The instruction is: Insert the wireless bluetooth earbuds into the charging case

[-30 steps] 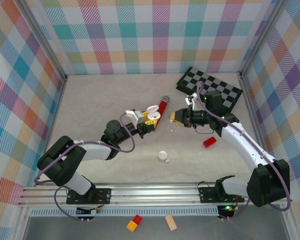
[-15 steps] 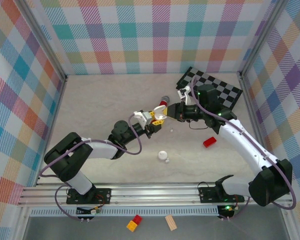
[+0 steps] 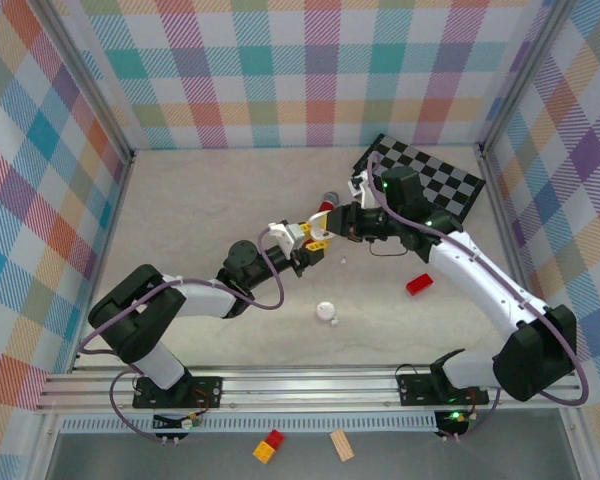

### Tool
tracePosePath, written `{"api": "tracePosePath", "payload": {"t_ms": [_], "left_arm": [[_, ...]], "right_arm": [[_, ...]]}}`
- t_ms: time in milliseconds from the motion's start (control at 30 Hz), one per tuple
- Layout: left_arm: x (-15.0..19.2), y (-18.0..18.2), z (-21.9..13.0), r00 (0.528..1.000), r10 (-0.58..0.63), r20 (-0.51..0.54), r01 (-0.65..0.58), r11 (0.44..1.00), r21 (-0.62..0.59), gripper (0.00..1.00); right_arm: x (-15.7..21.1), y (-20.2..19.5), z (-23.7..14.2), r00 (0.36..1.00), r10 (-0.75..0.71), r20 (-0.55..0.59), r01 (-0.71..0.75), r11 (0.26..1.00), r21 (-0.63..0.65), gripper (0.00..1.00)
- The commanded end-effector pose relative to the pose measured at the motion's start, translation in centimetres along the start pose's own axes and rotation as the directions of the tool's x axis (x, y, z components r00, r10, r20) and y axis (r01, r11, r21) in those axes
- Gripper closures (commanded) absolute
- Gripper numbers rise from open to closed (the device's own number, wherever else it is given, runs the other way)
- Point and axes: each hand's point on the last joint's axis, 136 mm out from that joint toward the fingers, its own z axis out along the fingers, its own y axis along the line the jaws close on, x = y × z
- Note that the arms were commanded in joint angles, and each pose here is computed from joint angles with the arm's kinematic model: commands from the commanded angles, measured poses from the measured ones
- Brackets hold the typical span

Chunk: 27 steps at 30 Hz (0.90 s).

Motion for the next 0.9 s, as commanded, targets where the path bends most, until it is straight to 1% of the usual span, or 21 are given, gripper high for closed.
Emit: {"api": "tracePosePath", "payload": {"t_ms": [0, 600, 767, 867], "left_arm": [[-1.7, -0.9, 0.7, 0.998, 0.019, 0.059, -0.021, 0.999, 0.039, 0.71], [-2.0, -0.7, 0.7, 0.998, 0.026, 0.054, -0.027, 0.999, 0.024, 0.70], [-2.3, -0.7, 0.6, 0.998, 0.028, 0.061, -0.029, 0.999, 0.023, 0.70], [-2.4, -0.8, 0.6, 0.997, 0.029, 0.065, -0.030, 0.999, 0.024, 0.71]], "right_arm": [[-0.3, 0.5, 0.2, 0.999, -0.035, 0.002, 0.035, 0.999, 0.002, 0.79], [0.5, -0.1, 1.5, 0.999, -0.041, -0.024, 0.042, 0.998, 0.039, 0.78], [0.6, -0.4, 1.1, 0.999, -0.049, -0.020, 0.050, 0.996, 0.073, 0.67], [0.5, -0.4, 0.8, 0.998, -0.055, -0.013, 0.056, 0.995, 0.088, 0.66]]}}
